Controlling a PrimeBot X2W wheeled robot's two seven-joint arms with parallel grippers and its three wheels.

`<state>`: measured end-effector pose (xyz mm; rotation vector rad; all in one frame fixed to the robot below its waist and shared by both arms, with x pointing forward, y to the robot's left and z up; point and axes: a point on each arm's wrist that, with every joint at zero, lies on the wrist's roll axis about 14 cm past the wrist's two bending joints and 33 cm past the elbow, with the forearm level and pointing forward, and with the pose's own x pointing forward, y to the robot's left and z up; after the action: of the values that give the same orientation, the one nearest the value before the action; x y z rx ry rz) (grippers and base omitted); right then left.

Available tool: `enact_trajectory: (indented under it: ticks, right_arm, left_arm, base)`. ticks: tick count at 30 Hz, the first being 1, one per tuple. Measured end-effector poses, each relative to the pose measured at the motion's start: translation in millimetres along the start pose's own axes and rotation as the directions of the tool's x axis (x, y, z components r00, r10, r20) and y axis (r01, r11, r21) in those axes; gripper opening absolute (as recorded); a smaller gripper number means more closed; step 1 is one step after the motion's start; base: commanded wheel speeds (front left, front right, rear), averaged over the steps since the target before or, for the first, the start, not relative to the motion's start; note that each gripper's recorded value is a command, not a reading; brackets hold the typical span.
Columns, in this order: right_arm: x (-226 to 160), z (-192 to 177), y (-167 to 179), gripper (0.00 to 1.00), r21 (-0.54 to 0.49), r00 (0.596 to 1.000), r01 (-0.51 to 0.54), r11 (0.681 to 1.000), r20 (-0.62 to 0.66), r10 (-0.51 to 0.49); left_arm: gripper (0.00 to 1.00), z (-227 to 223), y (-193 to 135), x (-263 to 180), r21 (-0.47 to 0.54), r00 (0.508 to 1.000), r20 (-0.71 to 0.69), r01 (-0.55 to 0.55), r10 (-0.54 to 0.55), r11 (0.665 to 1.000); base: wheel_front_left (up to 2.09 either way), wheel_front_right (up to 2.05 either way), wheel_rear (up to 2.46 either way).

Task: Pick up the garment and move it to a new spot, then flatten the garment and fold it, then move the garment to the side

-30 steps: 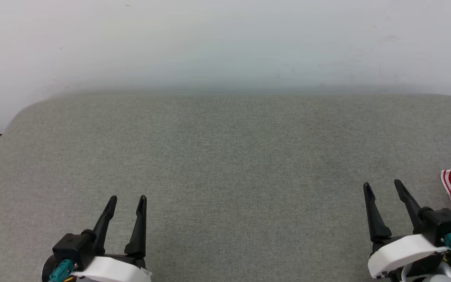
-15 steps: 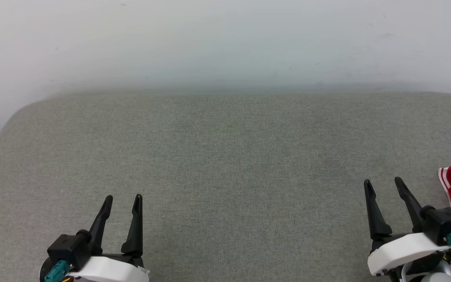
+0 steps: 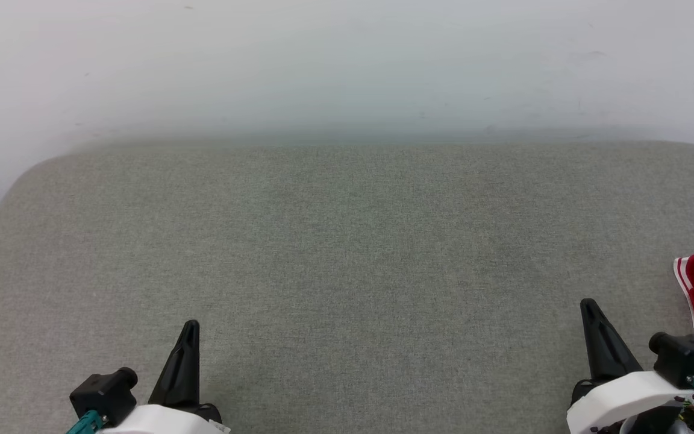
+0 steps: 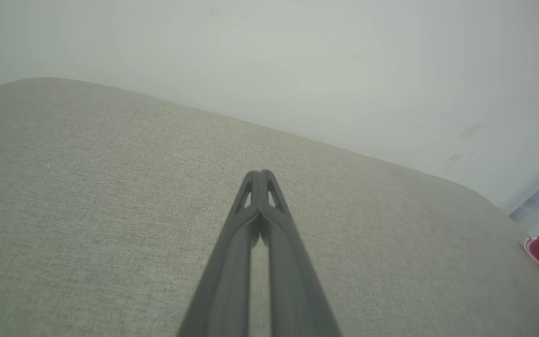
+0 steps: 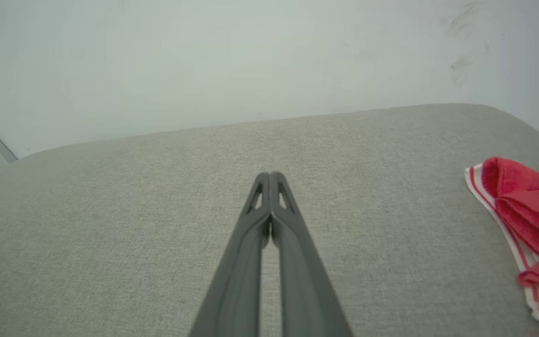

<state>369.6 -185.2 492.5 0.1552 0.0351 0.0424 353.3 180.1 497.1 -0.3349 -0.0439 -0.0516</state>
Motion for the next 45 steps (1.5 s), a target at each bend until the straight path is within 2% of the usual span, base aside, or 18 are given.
enact_trajectory:
  ticks: [9,19,31,45]
  right_arm:
    - [0.7,0.0,-3.6,0.0,0.172,1.0,0.022,0.985,-0.003,-0.022]
    - [1.4,-1.3,-7.2,0.0,0.339,0.999,0.041,0.94,-0.012,-0.04]
    - [3.5,-0.8,-10.2,0.0,0.506,0.998,0.054,0.861,-0.017,-0.053]
    - [7.0,1.7,-11.7,0.0,0.658,0.998,0.053,0.751,-0.016,-0.056]
  left_arm:
    - [0.0,-0.9,7.6,3.1,-0.146,0.999,-0.016,-0.043,0.041,0.988]
    - [0.0,-0.2,13.7,7.1,-0.289,0.997,-0.028,-0.077,0.071,0.954]
    - [0.0,-0.7,18.0,11.1,-0.436,0.995,-0.046,-0.103,0.092,0.894]
    - [0.0,0.5,21.1,15.7,-0.576,0.993,-0.058,-0.117,0.102,0.809]
  base:
    - [0.0,0.0,0.0]
    - [0.0,0.0,0.0]
    - [0.0,0.0,0.0]
    - [0.0,0.0,0.0]
